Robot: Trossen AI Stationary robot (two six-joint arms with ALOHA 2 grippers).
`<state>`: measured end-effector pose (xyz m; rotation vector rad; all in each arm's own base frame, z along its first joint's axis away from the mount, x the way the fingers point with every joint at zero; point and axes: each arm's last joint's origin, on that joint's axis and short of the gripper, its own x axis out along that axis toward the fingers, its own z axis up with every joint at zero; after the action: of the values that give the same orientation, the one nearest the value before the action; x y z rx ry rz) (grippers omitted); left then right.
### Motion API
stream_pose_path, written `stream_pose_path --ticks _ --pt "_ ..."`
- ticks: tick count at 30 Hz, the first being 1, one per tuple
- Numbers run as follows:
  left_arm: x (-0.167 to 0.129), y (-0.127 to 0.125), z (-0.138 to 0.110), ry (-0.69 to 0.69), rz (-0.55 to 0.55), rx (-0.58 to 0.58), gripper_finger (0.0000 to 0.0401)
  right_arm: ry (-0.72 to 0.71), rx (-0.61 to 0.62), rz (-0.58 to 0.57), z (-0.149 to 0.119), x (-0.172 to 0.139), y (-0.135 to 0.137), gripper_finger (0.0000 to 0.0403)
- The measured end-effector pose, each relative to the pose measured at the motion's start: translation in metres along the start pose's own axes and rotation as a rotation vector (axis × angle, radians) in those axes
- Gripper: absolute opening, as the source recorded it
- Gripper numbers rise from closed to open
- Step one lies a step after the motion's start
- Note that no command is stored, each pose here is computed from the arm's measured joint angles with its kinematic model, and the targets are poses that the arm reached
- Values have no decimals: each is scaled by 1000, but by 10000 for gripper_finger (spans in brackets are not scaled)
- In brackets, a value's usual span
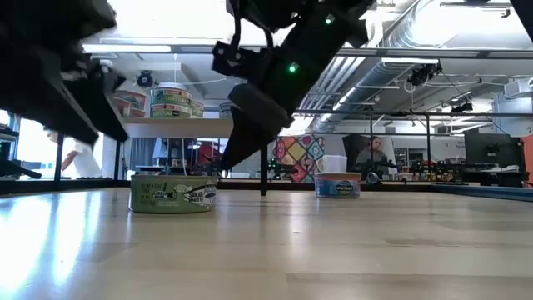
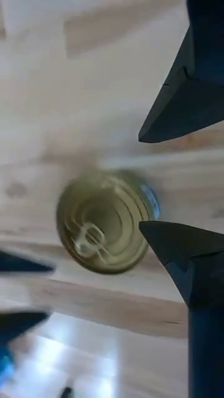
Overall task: Stack canned seafood by type on shelf
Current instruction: Stack the green blue tuna can on top of the other green blue tuna can on the shelf
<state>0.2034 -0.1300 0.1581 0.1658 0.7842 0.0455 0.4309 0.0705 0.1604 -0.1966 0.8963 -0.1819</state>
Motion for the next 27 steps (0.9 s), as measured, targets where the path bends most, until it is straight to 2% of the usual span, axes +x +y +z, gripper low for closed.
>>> stream_pose_path --ticks 3,8,12,19,21,23,27 --pt "12 7 -14 34 49 -19 209 -2 94 -65 1 6 -14 180" --pt "27 20 -16 -2 127 -66 209 11 128 61 -1 15 -21 181" --pt "33 28 -9 -37 153 -82 209 42 163 179 -3 13 -12 181" --pt "36 44 -3 -81 290 -105 209 191 231 211 -15 -9 18 181" --pt "33 45 -1 -91 286 -94 209 229 195 204 -20 -15 28 181" --pt "27 42 1 -97 241 -77 209 220 93 216 -22 -19 39 181" --pt "16 31 1 -81 46 -51 209 78 -171 226 -22 -18 59 181"
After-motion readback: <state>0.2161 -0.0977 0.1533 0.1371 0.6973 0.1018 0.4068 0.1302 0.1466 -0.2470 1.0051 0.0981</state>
